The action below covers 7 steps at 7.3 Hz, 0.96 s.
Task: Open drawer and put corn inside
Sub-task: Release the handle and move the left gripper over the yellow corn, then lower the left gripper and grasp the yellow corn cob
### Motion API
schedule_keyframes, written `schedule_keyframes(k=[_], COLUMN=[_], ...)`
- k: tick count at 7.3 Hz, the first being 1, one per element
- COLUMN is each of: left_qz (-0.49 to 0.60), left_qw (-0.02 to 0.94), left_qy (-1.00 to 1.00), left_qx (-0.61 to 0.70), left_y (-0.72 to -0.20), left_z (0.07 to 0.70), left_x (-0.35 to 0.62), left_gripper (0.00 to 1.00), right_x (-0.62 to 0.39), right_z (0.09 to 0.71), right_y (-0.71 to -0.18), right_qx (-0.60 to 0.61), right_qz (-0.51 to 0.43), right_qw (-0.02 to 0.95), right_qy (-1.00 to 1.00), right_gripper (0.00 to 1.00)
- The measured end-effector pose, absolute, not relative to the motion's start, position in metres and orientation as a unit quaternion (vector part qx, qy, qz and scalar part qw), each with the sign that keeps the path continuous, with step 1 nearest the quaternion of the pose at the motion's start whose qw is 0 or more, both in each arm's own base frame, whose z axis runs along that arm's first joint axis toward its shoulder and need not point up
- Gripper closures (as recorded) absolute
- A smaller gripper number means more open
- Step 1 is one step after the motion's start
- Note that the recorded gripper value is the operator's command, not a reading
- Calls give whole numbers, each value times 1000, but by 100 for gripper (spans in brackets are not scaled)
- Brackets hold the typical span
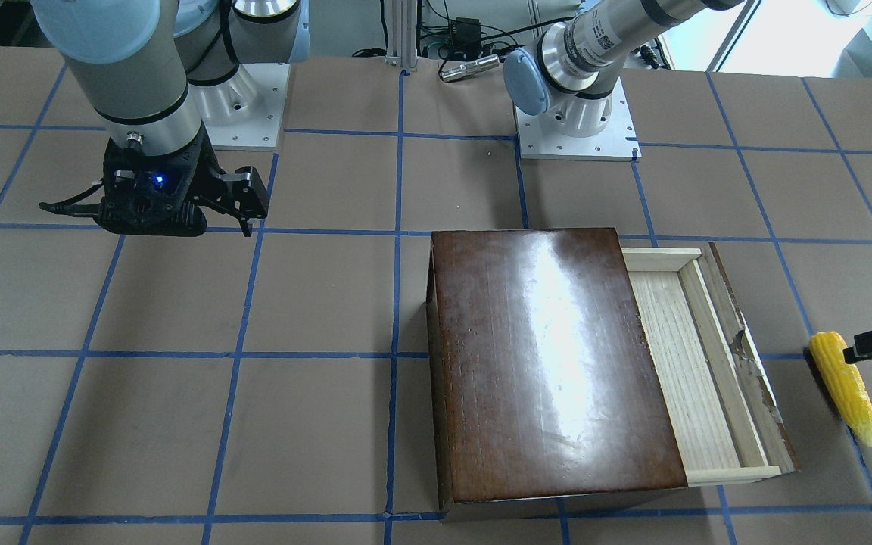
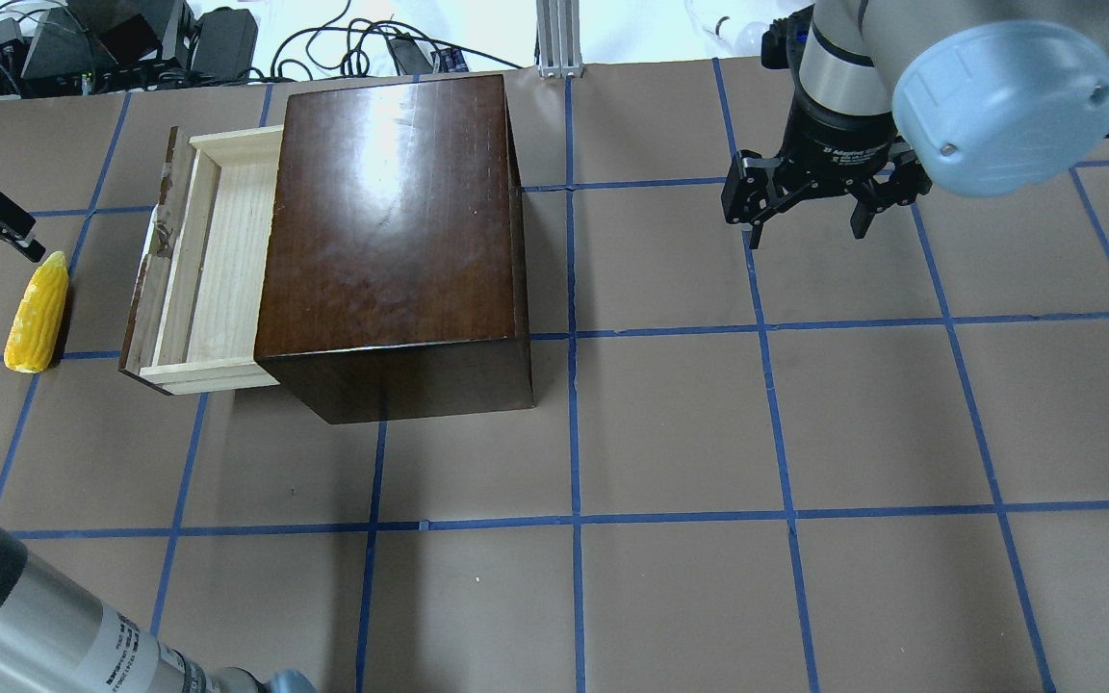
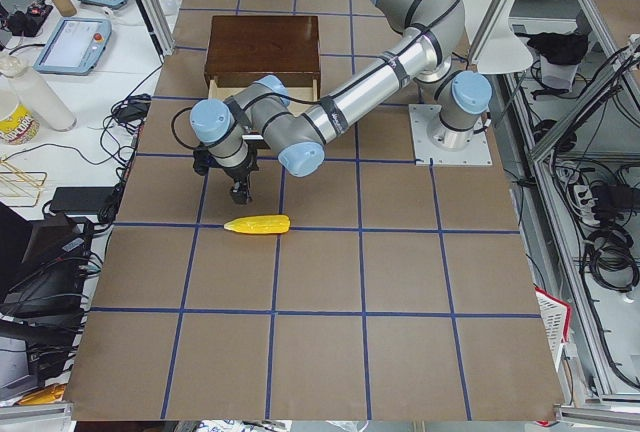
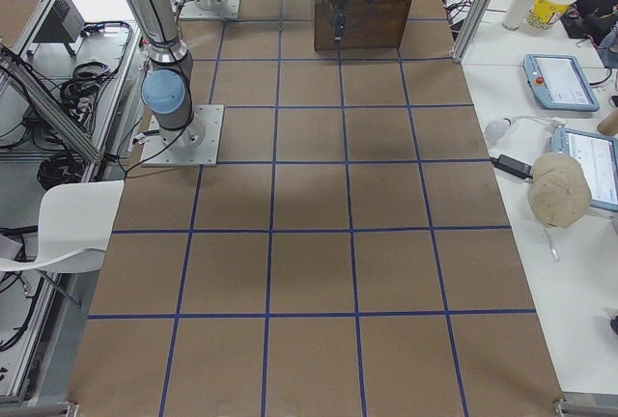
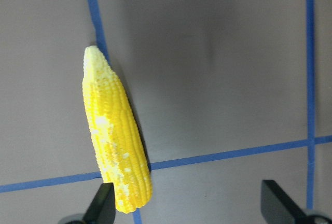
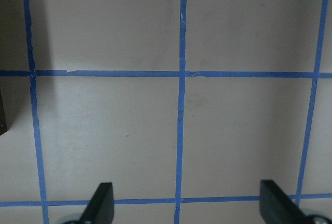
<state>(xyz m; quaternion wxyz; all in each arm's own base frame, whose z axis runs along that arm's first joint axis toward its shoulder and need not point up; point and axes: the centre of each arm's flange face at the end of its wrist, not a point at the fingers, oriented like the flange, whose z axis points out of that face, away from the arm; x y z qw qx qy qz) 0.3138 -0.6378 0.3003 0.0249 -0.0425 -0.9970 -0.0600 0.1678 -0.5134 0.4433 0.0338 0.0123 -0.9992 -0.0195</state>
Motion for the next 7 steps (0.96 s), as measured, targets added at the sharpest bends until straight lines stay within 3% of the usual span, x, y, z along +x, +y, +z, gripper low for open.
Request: schedule_keyframes(k=[7], left_qz=[-86], left_qw=[0], left_qy=[-994], left_qx=[67], left_y=[-649], left_z=[215], left_x=[345], left_gripper=[0], right_x=[168], right_z=[443], right_y=[-513], right_qx=[12], right_qz=[-20], right_qw=[34], right_qy=[-999], right_gripper=[0])
